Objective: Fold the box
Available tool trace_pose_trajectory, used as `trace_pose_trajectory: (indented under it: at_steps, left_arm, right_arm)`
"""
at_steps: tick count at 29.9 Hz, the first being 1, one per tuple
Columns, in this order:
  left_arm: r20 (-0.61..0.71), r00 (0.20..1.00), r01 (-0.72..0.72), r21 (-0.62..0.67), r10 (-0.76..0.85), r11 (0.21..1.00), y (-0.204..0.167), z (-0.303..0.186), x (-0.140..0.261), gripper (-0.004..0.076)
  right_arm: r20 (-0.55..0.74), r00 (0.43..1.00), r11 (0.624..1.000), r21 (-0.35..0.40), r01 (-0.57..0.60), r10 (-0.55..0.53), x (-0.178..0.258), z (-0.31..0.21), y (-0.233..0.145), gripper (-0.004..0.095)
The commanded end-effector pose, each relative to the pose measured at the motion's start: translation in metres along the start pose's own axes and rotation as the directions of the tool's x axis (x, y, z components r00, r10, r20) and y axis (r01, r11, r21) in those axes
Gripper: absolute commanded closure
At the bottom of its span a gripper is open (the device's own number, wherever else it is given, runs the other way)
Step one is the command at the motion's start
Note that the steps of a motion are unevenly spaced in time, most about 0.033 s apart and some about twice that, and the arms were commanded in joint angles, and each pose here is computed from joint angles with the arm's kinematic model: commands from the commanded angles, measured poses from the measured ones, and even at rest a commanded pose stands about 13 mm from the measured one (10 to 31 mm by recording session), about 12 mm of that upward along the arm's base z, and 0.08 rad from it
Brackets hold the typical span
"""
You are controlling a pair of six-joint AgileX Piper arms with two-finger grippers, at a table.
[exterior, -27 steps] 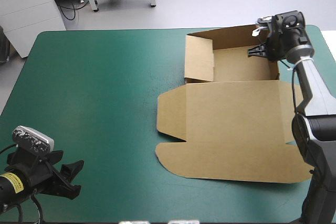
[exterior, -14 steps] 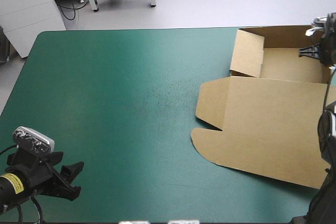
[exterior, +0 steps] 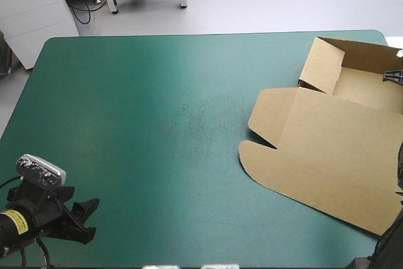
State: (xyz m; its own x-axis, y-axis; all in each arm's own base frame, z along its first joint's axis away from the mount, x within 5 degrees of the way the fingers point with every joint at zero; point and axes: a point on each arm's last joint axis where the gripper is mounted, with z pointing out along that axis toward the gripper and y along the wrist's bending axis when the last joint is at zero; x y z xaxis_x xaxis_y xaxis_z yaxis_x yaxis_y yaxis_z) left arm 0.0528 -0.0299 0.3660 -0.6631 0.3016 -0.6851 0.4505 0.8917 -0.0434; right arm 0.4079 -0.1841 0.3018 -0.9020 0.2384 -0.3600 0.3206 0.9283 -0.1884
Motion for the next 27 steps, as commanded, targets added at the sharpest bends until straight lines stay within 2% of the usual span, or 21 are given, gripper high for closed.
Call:
trace_pose_trajectory:
  at_steps: [1,3,6,8,11,14,16,22,25,27]
  left_arm:
    - [0.056,0.998,0.007,0.011,-0.008,1.0,-0.001,-0.005,-0.008,0.0306]
    - [0.056,0.998,0.007,0.011,-0.008,1.0,-0.001,-0.005,-0.008,0.0306]
    - [0.056,0.998,0.007,0.011,-0.008,1.0,-0.001,-0.005,-0.008,0.0306]
    - [0.056,0.998,0.006,0.007,-0.006,1.0,-0.001,-0.005,-0.008,0.0306]
    - [0.056,0.998,0.005,0.005,-0.006,1.0,-0.001,-0.005,-0.008,0.0306]
    - [0.061,0.998,0.005,0.005,-0.006,1.0,-0.001,-0.005,-0.009,0.0306]
    - [0.061,0.998,0.005,0.005,-0.006,1.0,-0.001,-0.005,-0.009,0.0306]
    - [0.067,0.998,0.002,-0.005,-0.002,1.0,0.0,-0.005,-0.009,0.0306]
    - [0.08,0.997,-0.005,-0.028,0.007,1.0,0.002,-0.005,-0.01,0.0306]
    - [0.099,0.995,-0.011,-0.049,0.016,0.999,0.004,-0.005,-0.012,0.0306]
  right_arm:
    - [0.091,0.996,1.0,-0.017,-0.003,0.004,-0.006,-0.021,-0.002,0.0929]
    - [0.09,0.996,1.0,-0.016,0.003,-0.002,-0.006,-0.02,-0.002,0.0902]
    - [0.101,0.995,1.0,-0.017,0.023,-0.022,-0.007,-0.02,-0.003,0.0779]
    - [0.116,0.993,0.999,-0.021,0.027,-0.025,-0.008,-0.02,-0.003,0.0643]
    - [0.121,0.992,0.999,-0.025,0.026,-0.023,-0.008,-0.02,-0.002,0.0375]
    - [0.124,0.992,1.0,-0.026,0.012,-0.008,-0.009,-0.02,-0.002,0.019]
    - [0.129,0.992,0.999,-0.035,0.0,0.004,-0.009,-0.022,-0.002,0.0153]
    - [0.25,0.967,0.997,-0.072,-0.039,0.056,-0.012,-0.073,-0.006,0.0167]
    - [0.354,0.931,0.991,-0.122,-0.052,0.092,-0.01,-0.117,-0.008,0.017]
    - [0.421,0.899,0.982,-0.184,-0.047,0.122,-0.004,-0.147,-0.005,0.0171]
